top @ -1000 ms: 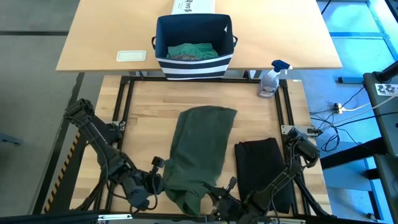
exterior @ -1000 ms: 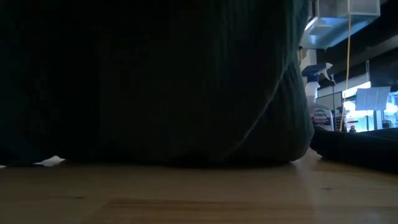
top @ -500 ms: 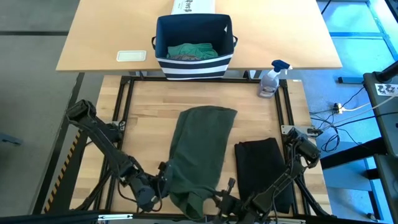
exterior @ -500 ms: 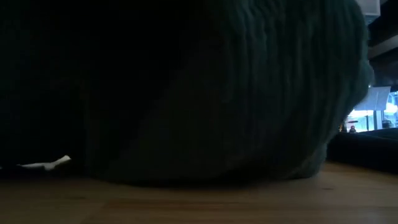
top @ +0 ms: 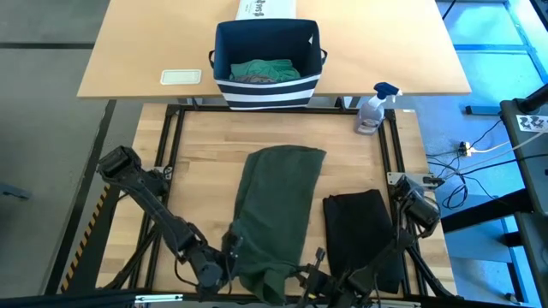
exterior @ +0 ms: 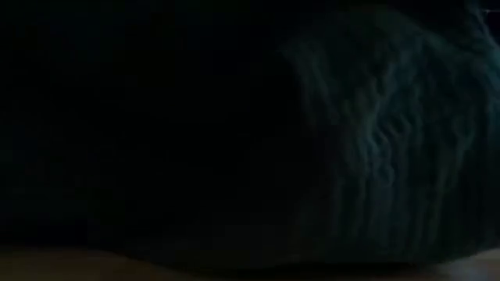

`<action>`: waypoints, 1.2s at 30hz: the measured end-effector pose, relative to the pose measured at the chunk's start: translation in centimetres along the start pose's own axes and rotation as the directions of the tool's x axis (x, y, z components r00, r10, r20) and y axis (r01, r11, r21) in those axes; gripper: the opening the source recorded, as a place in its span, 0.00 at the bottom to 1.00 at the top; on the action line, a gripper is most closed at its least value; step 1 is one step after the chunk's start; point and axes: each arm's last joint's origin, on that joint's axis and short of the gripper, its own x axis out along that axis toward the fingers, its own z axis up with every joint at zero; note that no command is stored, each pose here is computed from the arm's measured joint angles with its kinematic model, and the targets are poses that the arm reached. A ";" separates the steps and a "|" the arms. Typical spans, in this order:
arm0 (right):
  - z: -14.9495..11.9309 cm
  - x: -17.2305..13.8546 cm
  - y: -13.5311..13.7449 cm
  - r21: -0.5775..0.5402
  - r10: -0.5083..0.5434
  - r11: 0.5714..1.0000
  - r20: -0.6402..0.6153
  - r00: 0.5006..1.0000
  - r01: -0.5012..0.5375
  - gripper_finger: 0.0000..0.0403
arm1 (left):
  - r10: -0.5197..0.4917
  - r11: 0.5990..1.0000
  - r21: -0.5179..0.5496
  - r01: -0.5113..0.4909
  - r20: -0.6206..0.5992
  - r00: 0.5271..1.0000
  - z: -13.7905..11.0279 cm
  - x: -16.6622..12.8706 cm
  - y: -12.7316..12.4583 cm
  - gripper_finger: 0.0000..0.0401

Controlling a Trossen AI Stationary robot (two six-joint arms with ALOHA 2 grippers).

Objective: Fold Laundry from Bin
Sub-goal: Fold the green polo shirt

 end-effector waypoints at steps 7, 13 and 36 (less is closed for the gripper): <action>-0.8 0.7 -1.6 0.047 -0.055 0.997 -0.061 0.997 0.058 0.00 | 0.021 0.998 0.055 -0.021 0.001 1.000 0.9 -0.1 3.2 0.00; -3.0 0.8 -3.7 0.125 -0.123 0.984 -0.051 0.991 0.128 0.00 | 0.024 0.998 0.057 -0.023 -0.014 1.000 1.4 0.4 6.7 0.00; -0.4 2.1 -6.5 0.118 -0.221 0.968 -0.007 0.975 0.220 0.00 | 0.277 0.961 -0.089 -0.262 0.340 0.899 -3.6 -5.1 11.6 0.00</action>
